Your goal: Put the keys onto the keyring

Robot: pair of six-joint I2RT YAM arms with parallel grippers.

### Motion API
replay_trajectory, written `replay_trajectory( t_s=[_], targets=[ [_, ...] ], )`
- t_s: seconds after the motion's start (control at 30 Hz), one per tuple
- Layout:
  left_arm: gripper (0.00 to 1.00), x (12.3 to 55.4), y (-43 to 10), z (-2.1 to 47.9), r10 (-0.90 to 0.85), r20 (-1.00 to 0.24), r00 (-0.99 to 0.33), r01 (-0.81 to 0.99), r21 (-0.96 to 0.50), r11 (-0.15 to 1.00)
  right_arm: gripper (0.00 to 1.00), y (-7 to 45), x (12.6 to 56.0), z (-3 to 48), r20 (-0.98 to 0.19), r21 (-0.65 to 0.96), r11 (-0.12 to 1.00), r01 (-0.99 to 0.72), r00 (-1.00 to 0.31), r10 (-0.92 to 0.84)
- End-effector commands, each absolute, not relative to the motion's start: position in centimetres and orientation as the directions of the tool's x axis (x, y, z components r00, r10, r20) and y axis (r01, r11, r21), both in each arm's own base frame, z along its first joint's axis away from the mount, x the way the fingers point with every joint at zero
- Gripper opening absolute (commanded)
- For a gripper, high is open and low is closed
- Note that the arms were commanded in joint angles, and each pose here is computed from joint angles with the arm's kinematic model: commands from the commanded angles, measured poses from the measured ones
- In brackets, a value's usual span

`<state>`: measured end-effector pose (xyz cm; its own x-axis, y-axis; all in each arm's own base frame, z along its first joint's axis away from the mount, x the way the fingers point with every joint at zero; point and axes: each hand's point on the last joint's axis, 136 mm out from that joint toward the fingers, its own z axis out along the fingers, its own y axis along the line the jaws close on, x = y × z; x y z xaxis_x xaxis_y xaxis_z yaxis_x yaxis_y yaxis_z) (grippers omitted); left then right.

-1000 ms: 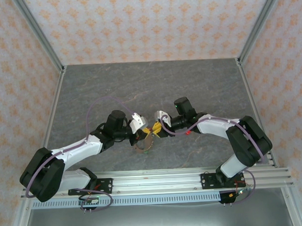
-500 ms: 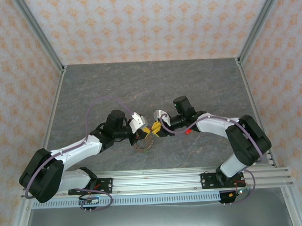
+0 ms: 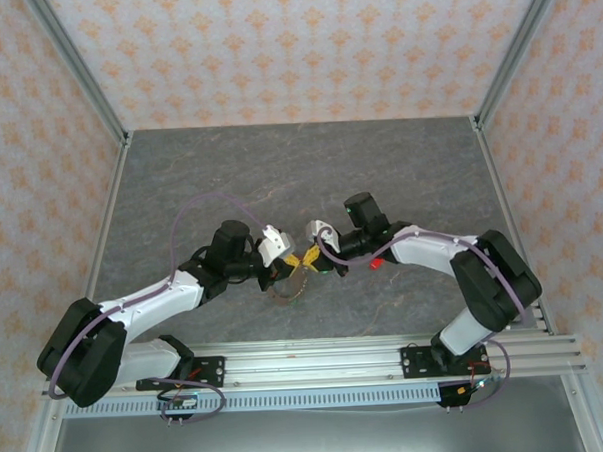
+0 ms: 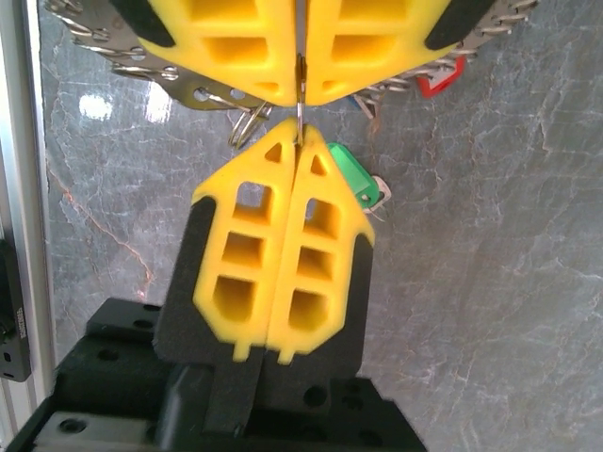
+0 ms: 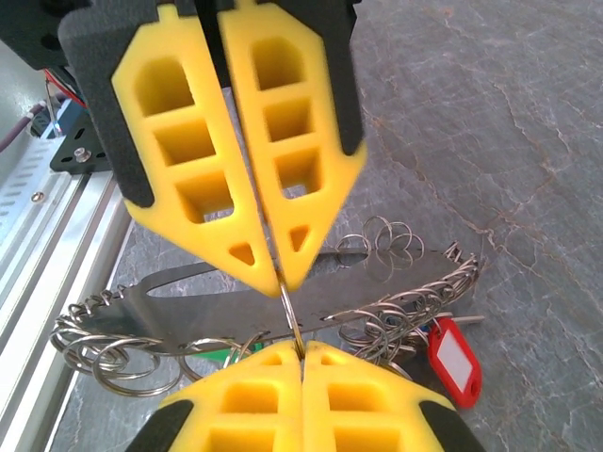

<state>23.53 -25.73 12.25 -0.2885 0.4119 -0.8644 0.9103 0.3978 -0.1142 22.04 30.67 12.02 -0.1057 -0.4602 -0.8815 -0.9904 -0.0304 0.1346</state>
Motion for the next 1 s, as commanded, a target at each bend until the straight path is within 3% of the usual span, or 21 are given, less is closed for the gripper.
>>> replay_trajectory(
  t_s=[0.0,0.23,0.63,0.97],
  targets=[
    [0.13,23.1,-25.5,12.0,0.454,-0.848,-0.273,0.919,-0.091,0.383,0.00,30.4,21.8,14.9,-0.870,0.034,-0.048,-0.998,-0.006,-0.493],
    [0.19,23.5,-26.5,13.8,0.421,-0.871,-0.254,0.929,-0.099,0.357,0.00,30.0,21.1,15.9,-0.800,-0.005,-0.034,-0.999,0.025,-0.600],
    [0.21,23.6,-25.3,15.5,0.390,-0.895,-0.219,0.907,-0.039,0.420,0.00,29.5,21.1,16.5,-0.733,-0.057,-0.040,-0.998,0.069,-0.677],
    [0.24,23.2,-26.3,16.7,0.372,-0.904,-0.210,0.930,-0.068,0.361,0.00,30.4,20.8,17.2,-0.761,-0.051,-0.061,-0.997,0.079,-0.644]
  ],
)
